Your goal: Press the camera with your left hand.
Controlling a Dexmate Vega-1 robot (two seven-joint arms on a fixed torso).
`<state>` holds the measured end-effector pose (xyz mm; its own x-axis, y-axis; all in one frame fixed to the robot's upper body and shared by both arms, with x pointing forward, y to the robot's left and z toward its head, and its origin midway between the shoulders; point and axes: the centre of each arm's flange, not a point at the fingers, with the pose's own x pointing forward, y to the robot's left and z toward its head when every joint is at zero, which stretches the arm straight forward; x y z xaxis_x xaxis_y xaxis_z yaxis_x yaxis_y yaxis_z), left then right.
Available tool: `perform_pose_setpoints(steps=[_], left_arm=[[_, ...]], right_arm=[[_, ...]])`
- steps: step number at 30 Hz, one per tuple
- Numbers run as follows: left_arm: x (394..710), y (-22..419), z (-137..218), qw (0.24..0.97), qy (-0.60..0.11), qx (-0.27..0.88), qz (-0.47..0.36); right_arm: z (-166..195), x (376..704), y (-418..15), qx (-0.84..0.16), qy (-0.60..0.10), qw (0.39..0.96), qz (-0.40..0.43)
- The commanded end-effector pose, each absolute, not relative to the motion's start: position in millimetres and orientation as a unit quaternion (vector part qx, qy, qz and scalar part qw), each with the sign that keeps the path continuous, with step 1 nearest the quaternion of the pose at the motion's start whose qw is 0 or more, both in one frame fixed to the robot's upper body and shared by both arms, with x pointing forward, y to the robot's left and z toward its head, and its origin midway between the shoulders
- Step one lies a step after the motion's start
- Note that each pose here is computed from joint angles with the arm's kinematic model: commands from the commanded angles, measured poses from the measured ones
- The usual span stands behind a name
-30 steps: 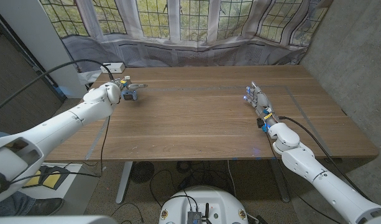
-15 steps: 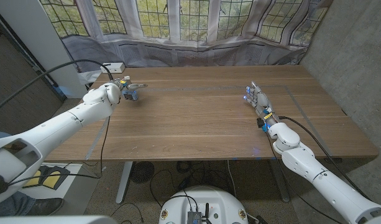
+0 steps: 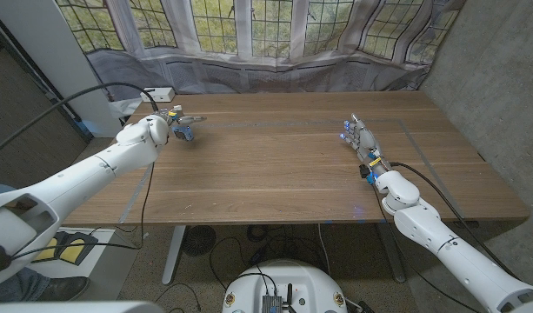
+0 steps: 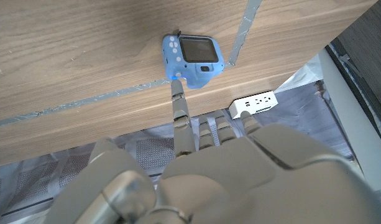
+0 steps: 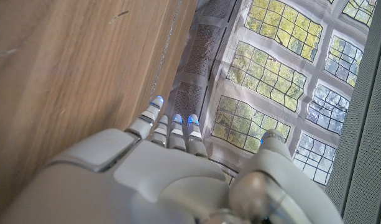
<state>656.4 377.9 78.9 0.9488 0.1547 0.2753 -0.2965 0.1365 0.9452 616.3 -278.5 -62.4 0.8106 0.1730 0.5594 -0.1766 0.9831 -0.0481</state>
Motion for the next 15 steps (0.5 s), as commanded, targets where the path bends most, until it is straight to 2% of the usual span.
perform_pose_setpoints(steps=[1,15], left_arm=[[650,375,83,0.748,-0.062,0.642,0.156],[637,376,93,0.744,-0.073,0.642,0.169]], right_arm=[[-62,615,-281,0.003,-0.295,0.951,0.092],[-64,614,-280,0.004,-0.295,0.951,0.093]])
